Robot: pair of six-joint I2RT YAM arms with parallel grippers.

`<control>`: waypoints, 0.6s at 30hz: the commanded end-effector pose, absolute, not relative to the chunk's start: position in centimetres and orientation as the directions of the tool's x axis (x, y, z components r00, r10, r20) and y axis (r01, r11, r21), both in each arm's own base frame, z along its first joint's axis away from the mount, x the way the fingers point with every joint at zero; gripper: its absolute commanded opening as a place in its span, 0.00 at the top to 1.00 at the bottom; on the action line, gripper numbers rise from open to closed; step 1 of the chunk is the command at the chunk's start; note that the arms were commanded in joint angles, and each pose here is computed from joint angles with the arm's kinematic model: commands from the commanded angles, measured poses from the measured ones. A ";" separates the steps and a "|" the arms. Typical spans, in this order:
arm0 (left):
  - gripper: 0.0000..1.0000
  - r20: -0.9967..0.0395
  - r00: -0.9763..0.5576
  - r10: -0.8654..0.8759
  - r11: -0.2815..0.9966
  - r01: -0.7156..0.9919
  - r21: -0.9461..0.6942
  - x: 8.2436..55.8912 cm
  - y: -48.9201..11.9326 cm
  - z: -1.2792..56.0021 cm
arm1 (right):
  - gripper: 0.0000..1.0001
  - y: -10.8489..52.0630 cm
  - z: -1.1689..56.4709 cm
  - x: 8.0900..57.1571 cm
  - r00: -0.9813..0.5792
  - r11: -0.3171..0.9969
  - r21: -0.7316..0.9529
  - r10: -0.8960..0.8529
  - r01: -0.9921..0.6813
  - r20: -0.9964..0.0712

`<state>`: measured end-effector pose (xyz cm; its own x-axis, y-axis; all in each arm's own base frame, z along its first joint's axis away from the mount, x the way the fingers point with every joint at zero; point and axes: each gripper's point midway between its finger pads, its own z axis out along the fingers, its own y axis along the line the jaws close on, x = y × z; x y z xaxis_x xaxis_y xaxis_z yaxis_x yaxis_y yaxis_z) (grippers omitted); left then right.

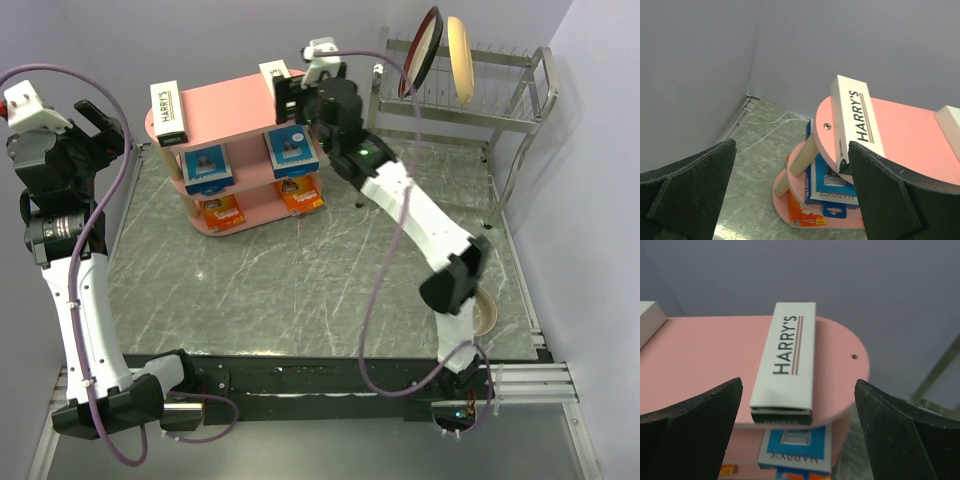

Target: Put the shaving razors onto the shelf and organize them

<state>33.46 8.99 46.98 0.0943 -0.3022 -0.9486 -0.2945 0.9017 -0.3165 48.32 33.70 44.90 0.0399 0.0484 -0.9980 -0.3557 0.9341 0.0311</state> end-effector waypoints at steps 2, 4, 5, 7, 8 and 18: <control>0.01 -0.935 0.086 -0.344 0.921 -0.165 -0.354 33.3 6.5 47.0 | 0.00 28.5 46.6 42.8 0.032 0.923 -0.090 -0.084 -0.374 -0.996; 0.01 -0.930 0.050 -0.365 0.923 -0.111 -0.368 33.2 5.2 45.9 | 0.00 28.2 43.5 39.9 -0.043 0.869 -0.125 -0.166 -0.479 -0.985; 0.01 -0.928 0.038 -0.370 0.924 -0.094 -0.372 33.1 4.8 45.6 | 0.00 27.9 42.3 38.8 -0.072 0.848 -0.131 -0.195 -0.513 -0.978; 0.01 -0.925 -0.005 -0.381 0.923 -0.054 -0.380 32.7 3.7 44.1 | 0.00 27.3 38.6 35.4 -0.165 0.789 -0.106 -0.255 -0.605 -0.953; 0.01 -0.922 -0.030 -0.386 0.922 -0.011 -0.386 32.5 2.8 43.5 | 0.00 26.9 37.4 34.4 -0.201 0.780 -0.086 -0.264 -0.619 -0.943; 0.01 -0.942 -0.234 -0.239 0.904 0.300 -0.304 29.0 -4.3 33.5 | 0.00 18.9 28.2 26.4 -0.492 0.892 0.062 -0.187 -0.447 -0.850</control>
